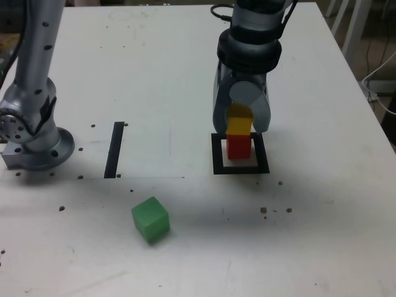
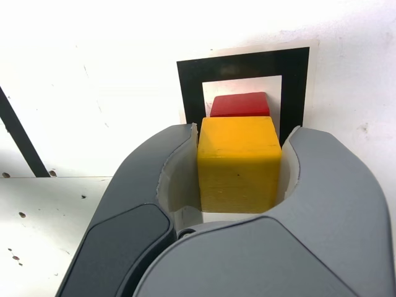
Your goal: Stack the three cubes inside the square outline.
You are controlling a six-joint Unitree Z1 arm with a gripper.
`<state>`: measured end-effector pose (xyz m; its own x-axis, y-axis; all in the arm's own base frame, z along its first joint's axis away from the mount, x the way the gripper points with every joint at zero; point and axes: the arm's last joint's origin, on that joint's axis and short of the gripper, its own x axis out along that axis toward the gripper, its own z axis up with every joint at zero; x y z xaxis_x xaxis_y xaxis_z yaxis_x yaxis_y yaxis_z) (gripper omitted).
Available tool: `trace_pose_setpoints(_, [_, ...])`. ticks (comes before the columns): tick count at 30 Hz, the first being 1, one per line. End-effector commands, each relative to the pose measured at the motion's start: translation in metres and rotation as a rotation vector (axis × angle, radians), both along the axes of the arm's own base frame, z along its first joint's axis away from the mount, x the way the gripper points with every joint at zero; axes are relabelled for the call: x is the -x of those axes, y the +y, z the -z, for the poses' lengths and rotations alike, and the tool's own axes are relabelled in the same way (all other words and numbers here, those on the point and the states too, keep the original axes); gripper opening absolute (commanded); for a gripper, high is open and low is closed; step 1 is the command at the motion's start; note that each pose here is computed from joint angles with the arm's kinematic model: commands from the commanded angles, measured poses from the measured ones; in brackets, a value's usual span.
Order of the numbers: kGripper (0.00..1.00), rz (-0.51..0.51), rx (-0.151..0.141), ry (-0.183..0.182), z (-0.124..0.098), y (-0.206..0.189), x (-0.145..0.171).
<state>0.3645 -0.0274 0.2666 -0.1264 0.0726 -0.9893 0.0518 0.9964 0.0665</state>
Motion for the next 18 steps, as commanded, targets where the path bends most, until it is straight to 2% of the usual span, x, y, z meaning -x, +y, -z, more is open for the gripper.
trace_pose_setpoints(1, [0.24, 0.002, 0.005, -0.001, 0.0033, 0.0004, -0.0028])
trace_pose_setpoints(10, [0.25, 0.001, 0.009, 0.001, 0.0069, 0.0021, -0.0044])
trace_pose_setpoints(18, [0.44, -0.001, 0.010, 0.009, 0.0082, 0.0028, -0.0037])
